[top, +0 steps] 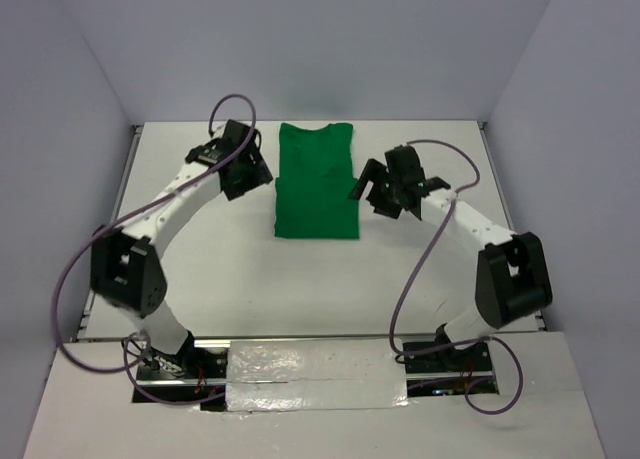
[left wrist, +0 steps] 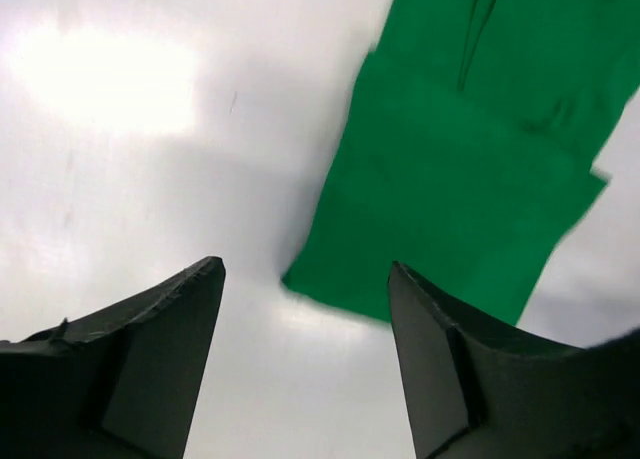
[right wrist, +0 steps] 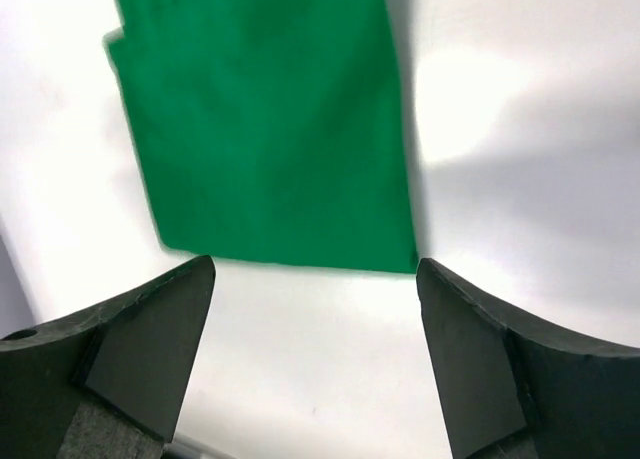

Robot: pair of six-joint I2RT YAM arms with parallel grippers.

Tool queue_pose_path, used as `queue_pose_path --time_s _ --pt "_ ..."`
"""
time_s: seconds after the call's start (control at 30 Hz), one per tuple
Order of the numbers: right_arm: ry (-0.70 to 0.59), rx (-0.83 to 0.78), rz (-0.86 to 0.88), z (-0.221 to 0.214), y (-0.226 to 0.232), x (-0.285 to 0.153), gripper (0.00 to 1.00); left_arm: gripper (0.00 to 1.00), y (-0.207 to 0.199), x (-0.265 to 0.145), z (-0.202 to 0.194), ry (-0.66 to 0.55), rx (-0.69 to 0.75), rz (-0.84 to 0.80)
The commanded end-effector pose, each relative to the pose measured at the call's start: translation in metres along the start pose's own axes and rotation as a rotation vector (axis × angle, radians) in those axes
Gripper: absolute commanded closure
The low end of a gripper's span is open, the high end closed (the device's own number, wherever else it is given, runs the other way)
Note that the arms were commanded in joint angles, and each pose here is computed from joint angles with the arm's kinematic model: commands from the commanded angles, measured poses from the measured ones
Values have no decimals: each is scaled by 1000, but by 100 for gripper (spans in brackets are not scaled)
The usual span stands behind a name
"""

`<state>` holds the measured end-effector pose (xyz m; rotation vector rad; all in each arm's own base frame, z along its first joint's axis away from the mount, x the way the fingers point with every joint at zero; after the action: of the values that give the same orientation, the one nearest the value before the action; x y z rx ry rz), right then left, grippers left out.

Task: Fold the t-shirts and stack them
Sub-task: Fold the folded rectangular tshirt in 1/3 of the way, then grab one side of the 2/3 rectangular tshirt with both arms

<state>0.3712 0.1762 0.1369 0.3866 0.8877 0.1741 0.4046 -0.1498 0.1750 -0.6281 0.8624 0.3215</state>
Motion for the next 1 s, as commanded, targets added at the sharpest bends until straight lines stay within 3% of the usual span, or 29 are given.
queue_pose_path --time_s 0.0,0.2,0.27,0.47,0.57,0.77,0.97 --pt "63 125 110 -48 4 3 12 24 21 -1 -54 158 -73 -55" --pt "52 270 206 -80 3 5 15 28 42 12 -130 342 -189 -259" --pt "23 331 237 -77 6 8 16 29 32 13 -128 334 -240 -334" --pt "7 470 212 -89 -8 26 23 29 35 33 -134 324 -288 -331" --pt "15 505 183 -93 -14 38 34 30 35 44 -135 311 -304 -320" --pt "24 535 136 -98 -22 53 54 44 45 62 -135 293 -317 -249" --pt "27 547 105 -105 -30 57 55 47 54 66 -137 276 -334 -221"
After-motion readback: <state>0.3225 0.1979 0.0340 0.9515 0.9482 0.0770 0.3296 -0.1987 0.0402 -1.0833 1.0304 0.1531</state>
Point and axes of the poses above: each gripper's point midway between its finger pads, its own x axis out along the fingers, its own y axis along the line the jaws close on, z = x × y, the point moved 1 cm from there along -x, back along the fingers, and after that the axes turned 12 degrees about -x, right-handed, at the moved point
